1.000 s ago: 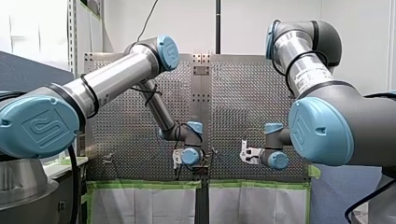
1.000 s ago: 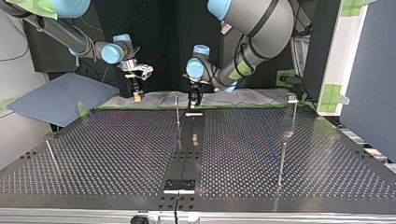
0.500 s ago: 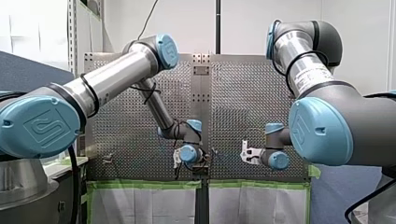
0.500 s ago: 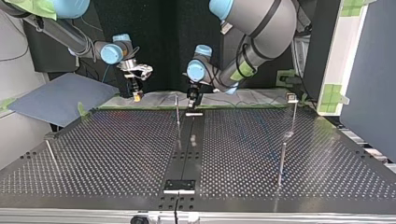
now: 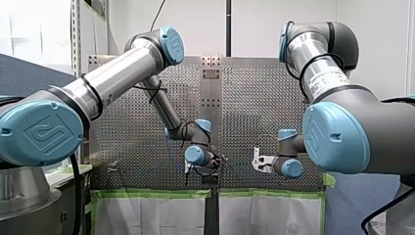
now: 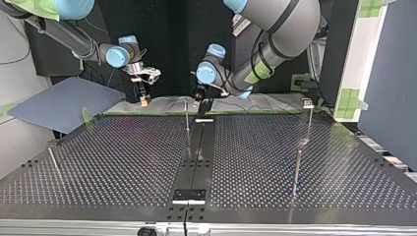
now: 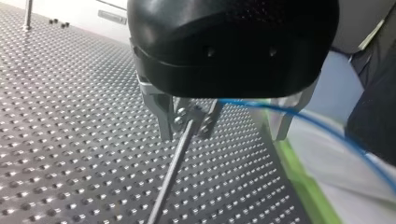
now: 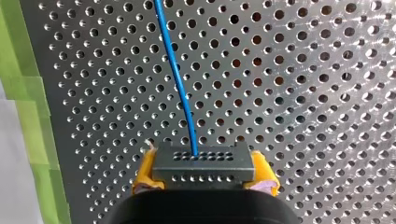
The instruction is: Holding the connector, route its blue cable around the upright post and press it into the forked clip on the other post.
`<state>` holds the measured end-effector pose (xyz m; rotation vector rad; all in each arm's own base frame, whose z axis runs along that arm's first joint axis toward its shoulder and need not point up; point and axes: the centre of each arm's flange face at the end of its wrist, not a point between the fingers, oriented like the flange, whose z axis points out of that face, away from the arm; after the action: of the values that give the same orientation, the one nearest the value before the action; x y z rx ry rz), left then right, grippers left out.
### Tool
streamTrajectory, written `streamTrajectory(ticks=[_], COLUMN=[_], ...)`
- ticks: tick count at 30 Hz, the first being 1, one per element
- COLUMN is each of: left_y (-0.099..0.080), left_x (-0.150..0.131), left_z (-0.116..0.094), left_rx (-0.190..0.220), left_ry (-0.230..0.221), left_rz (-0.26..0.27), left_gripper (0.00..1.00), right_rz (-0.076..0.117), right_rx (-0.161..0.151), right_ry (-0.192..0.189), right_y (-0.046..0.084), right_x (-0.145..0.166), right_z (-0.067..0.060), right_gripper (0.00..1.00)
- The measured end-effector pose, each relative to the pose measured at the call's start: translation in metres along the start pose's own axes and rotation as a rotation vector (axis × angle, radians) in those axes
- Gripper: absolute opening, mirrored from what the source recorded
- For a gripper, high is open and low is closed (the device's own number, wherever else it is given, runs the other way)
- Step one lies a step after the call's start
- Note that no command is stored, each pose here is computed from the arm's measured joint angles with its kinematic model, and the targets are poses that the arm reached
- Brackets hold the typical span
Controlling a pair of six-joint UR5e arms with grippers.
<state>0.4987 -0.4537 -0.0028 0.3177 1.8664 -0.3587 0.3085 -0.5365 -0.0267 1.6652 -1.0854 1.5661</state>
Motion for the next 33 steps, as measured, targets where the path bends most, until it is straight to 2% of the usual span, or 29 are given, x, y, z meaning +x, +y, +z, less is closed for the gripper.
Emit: streamTrajectory(ticks=[5,11,20,27,33], left_y=[0.000,-0.004,-0.004,-0.006,-0.009], left_x=[0.004,-0.002,0.007,0.014,0.006], left_z=[-0.003,-0.005,-0.022,-0.027,-0.029], left_rx=[0.032,0.063,0.081,0.097,0.105], left_ry=[0.029,0.029,0.048,0.044,0.028], left_rz=[0.002,0.003,0.005,0.014,0.043], left_gripper=[1.00,1.00,1.00,1.00,1.00], right_rz=[0.001,0.002,0.003,0.003,0.004], right_rx=[-0.001,-0.002,-0.002,-0.001,-0.002], right_ry=[-0.003,-0.007,-0.010,-0.012,-0.014], right_y=[0.000,0.000,0.000,0.000,0.000], right_x=[-0.001,-0.001,-0.002,-0.002,-0.003], right_z=[0.000,-0.001,-0.001,-0.001,-0.001], right_gripper=[0.00,0.00,0.00,0.00,0.00])
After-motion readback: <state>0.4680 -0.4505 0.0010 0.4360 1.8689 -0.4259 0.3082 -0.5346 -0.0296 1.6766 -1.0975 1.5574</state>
